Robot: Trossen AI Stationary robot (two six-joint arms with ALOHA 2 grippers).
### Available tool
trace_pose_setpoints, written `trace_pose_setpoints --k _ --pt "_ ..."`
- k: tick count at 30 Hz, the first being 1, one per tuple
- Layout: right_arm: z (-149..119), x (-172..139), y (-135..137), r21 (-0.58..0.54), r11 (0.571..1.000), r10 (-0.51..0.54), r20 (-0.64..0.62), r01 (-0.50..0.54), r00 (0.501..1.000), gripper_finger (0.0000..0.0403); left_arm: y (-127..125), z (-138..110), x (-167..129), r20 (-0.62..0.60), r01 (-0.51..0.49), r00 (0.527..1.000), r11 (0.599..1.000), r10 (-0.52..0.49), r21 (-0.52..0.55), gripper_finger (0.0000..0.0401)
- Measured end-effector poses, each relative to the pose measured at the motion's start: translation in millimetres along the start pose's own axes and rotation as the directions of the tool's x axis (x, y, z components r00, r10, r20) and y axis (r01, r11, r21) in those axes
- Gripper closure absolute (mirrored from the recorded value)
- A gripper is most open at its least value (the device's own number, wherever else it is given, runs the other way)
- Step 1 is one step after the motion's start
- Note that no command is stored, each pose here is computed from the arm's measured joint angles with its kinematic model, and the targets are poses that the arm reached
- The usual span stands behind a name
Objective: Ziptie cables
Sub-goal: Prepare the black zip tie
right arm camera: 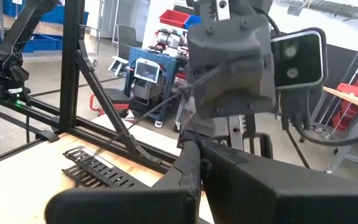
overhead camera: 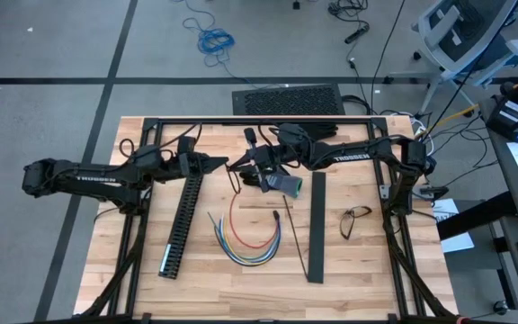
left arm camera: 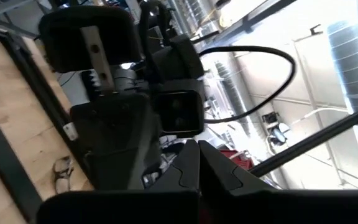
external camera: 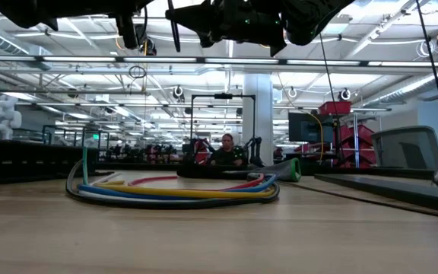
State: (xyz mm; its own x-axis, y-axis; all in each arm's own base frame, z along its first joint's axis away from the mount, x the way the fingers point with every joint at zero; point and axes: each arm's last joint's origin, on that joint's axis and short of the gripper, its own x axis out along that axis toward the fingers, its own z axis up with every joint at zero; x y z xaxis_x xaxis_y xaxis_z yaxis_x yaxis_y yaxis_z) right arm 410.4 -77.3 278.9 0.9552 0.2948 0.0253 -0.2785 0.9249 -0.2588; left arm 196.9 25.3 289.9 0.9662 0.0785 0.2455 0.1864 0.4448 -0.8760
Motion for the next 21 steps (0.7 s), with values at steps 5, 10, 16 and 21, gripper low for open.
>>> trace_pose_setpoints --k 5,10,16,21 --pt "0.4 -0.1 -1.0 -0.003 1.000 -0.025 0.000 0.025 1.000 0.0403 -0.3 0.3 0.0 0.003 0.003 1.000 1.000 -0.003 0.002 0.0400" --pt "0.5 -0.1 -1.0 -0.004 1.000 -0.026 0.001 0.026 1.000 0.0403 -0.6 1.0 -0.1 0.022 -0.001 1.000 1.000 0.000 0.004 0.0388" --pt "0.9 0.0 -1.0 -0.006 1.000 -0.027 0.006 0.027 1.000 0.0403 -0.4 1.0 -0.1 0.026 -0.003 1.000 1.000 0.003 0.003 0.0351" --pt "0.9 0.0 -1.2 -0.006 1.000 -0.030 0.005 0.030 1.000 0.0403 -0.4 1.1 -0.1 0.026 -0.003 1.000 1.000 0.003 0.004 0.0315"
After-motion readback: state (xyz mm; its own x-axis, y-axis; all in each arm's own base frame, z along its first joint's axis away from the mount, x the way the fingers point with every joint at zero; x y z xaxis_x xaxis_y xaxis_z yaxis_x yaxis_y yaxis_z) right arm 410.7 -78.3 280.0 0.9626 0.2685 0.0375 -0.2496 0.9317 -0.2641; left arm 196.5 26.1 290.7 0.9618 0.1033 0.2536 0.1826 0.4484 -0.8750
